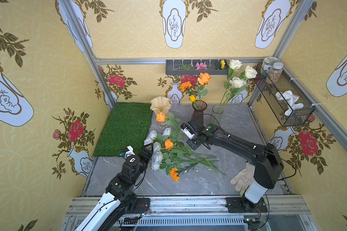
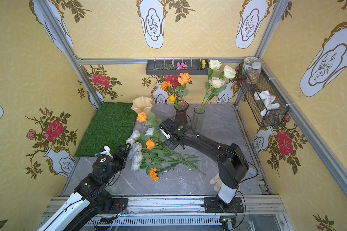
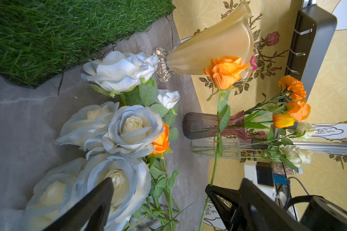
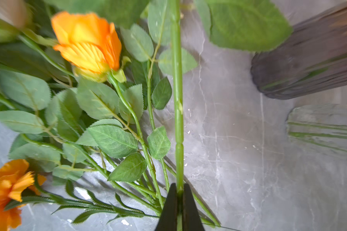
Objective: Arrange the flowers in different vases according to their colors
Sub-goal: Pick up the flower at the center of the board, then insert the flower into the vase, then pick up the flower at the center of the board.
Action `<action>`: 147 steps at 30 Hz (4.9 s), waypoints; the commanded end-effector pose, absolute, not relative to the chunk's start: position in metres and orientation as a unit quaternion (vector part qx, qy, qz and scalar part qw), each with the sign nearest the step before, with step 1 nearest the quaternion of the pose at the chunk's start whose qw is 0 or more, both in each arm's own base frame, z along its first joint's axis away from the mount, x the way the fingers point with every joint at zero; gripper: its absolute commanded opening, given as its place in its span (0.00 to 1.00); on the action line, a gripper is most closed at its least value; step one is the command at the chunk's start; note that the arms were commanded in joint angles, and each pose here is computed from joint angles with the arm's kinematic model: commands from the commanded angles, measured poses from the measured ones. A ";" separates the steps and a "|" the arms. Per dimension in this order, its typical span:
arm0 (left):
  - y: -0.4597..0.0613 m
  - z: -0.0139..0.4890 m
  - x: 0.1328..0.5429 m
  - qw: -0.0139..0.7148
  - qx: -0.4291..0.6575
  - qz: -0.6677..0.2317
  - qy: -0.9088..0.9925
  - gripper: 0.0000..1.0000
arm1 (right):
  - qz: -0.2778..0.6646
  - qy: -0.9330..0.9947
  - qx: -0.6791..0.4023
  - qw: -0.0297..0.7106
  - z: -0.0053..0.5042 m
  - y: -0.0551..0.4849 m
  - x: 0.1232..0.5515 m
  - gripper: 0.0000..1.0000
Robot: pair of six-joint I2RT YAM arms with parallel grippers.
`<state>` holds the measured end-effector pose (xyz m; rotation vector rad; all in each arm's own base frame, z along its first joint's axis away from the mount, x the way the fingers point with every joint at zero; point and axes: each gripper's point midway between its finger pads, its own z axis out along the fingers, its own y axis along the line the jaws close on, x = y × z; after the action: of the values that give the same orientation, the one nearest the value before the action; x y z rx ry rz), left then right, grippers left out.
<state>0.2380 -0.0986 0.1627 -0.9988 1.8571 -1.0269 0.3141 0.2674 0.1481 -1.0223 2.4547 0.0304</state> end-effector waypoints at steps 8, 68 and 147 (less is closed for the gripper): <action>-0.098 0.163 0.238 0.391 -0.390 -0.408 0.727 1.00 | 0.202 0.813 -0.322 0.441 0.287 0.291 0.338 0.00; -0.098 0.169 0.242 0.414 -0.375 -0.419 0.716 1.00 | 0.036 0.729 -0.132 0.671 0.381 0.192 0.510 0.72; -0.117 0.160 0.242 0.356 -0.359 -0.417 0.755 0.97 | 0.174 0.975 -0.128 0.048 0.066 0.281 0.267 0.46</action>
<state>0.2421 -0.1169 0.1585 -0.9449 1.9611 -1.0678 0.2716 0.2900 0.0714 -0.3492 2.9334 0.6009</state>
